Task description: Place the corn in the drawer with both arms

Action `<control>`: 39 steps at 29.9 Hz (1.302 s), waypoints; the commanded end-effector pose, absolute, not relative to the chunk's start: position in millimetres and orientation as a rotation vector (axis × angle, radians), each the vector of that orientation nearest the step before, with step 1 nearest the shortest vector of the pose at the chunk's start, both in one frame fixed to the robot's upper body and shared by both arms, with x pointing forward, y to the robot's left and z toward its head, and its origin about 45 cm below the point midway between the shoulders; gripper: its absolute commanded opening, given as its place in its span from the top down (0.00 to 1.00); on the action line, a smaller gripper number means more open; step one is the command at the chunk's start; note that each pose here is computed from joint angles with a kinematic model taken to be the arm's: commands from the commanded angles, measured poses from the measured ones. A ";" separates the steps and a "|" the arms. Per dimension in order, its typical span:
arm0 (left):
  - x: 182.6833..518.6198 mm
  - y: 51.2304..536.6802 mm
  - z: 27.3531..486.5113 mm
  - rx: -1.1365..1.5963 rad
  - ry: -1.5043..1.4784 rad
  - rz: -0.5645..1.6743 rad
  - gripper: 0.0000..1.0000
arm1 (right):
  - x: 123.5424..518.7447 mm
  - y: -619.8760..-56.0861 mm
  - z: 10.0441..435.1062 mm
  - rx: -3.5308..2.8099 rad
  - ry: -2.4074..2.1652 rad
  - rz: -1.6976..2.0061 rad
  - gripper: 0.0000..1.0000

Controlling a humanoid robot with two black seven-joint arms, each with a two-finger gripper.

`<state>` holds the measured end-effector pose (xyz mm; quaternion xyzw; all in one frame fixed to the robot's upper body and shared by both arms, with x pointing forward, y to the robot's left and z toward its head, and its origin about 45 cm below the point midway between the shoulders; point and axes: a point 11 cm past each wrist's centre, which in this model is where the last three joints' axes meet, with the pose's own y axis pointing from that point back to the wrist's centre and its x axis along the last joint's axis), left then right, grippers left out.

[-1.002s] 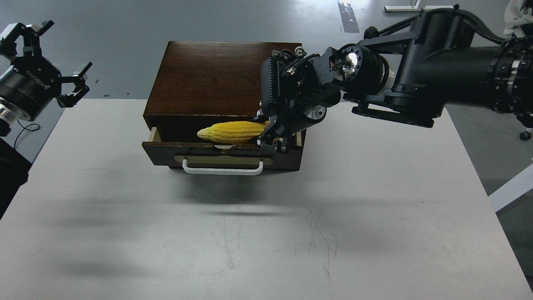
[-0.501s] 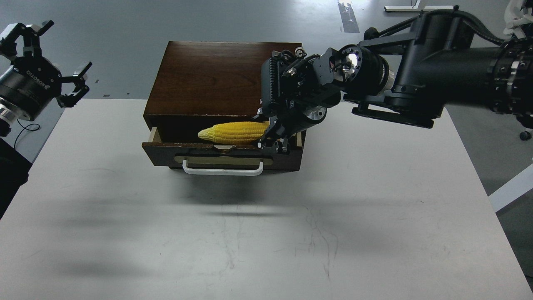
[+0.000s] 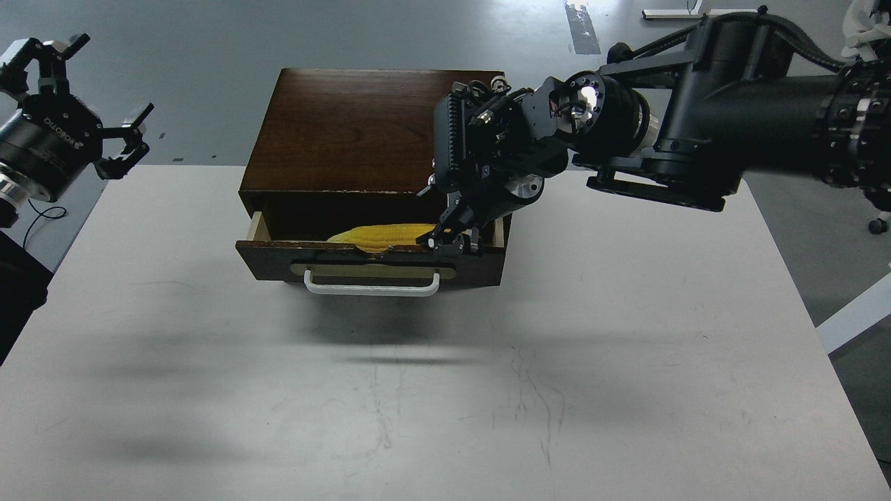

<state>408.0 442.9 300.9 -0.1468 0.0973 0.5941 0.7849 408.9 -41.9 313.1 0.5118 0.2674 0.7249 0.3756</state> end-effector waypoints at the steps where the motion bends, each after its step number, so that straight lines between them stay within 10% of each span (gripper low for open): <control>1: 408.1 442.3 300.6 -0.317 0.211 1.281 0.01 | 411.7 -37.1 332.1 1.296 0.650 1.884 0.41; 19: 409.1 440.3 300.0 -0.320 0.212 1.277 0.01 | 453.3 -111.1 458.6 1.963 -0.290 1.618 0.05; 39: 405.0 433.8 282.8 -0.296 0.242 1.267 0.01 | 462.6 -257.9 311.3 2.734 -1.683 0.164 0.04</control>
